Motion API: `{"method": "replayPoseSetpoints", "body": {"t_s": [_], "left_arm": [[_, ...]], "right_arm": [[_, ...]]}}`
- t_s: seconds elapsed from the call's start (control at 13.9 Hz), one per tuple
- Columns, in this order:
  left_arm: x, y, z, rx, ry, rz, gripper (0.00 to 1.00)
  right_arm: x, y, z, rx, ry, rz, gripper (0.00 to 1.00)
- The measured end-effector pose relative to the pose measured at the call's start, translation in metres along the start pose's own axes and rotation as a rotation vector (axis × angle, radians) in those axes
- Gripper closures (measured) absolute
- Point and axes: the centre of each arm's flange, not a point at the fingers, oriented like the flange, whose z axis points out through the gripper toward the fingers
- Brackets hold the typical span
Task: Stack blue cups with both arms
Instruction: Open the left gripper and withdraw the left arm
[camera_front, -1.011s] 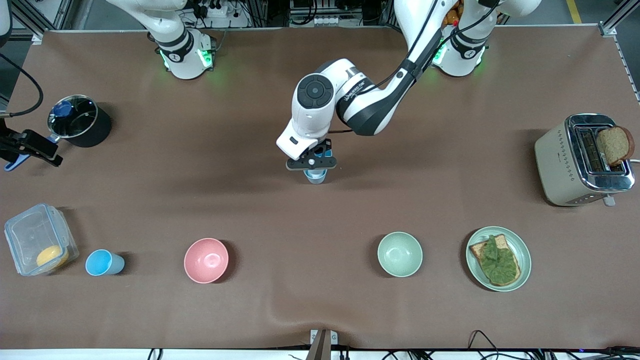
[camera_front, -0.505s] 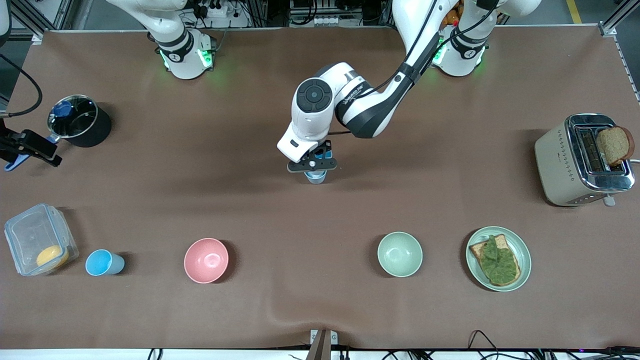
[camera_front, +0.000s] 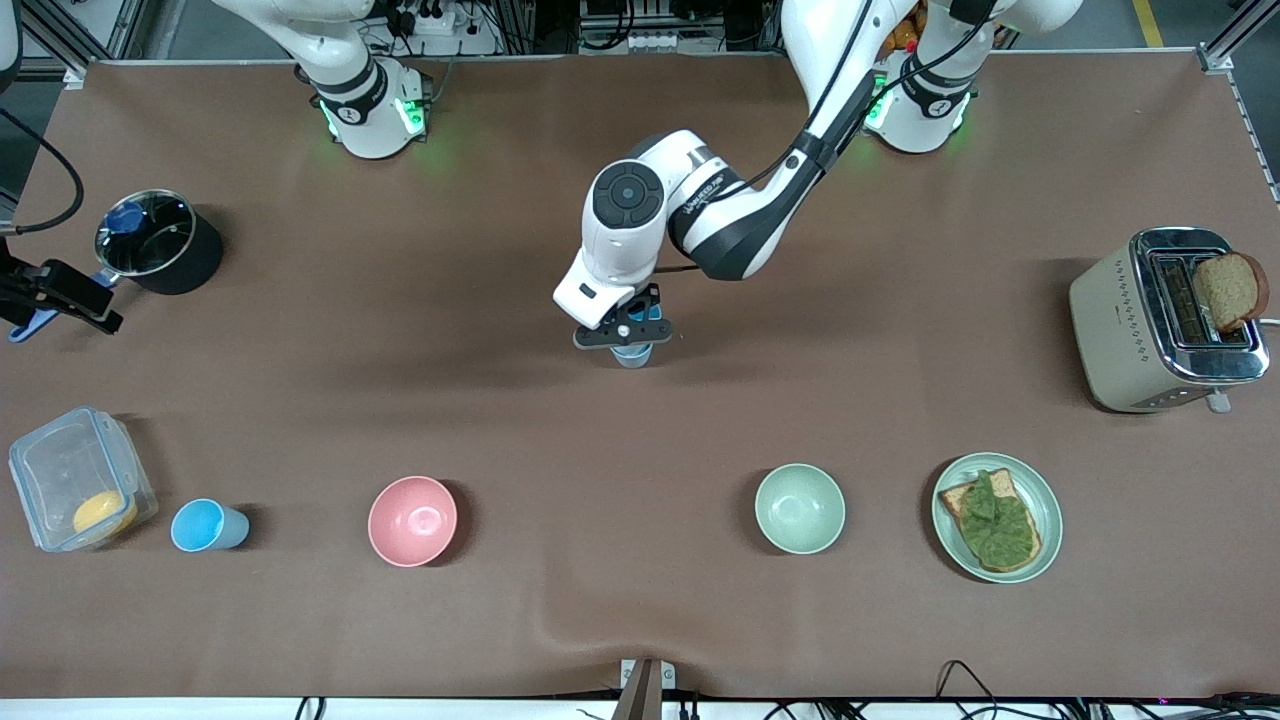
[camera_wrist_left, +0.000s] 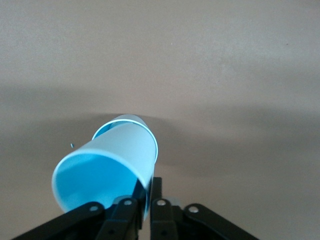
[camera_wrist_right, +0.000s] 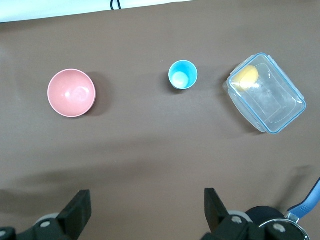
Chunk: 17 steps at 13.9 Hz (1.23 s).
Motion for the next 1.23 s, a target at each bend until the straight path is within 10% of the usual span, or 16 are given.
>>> {"method": "replayPoseSetpoints", "body": {"t_s": [0.79,1.23], "left_arm": [[0.009,0.002,-0.036,-0.042,0.045,-0.006,0.0],[0.061,-0.124,-0.184,0.01,0.055,0.059,0.0]], "right_arm": [[0.0,0.002,0.0,0.0,0.0,0.003,0.0],[0.0,0.002,0.0,-0.001,0.0,0.004,0.0]]}}
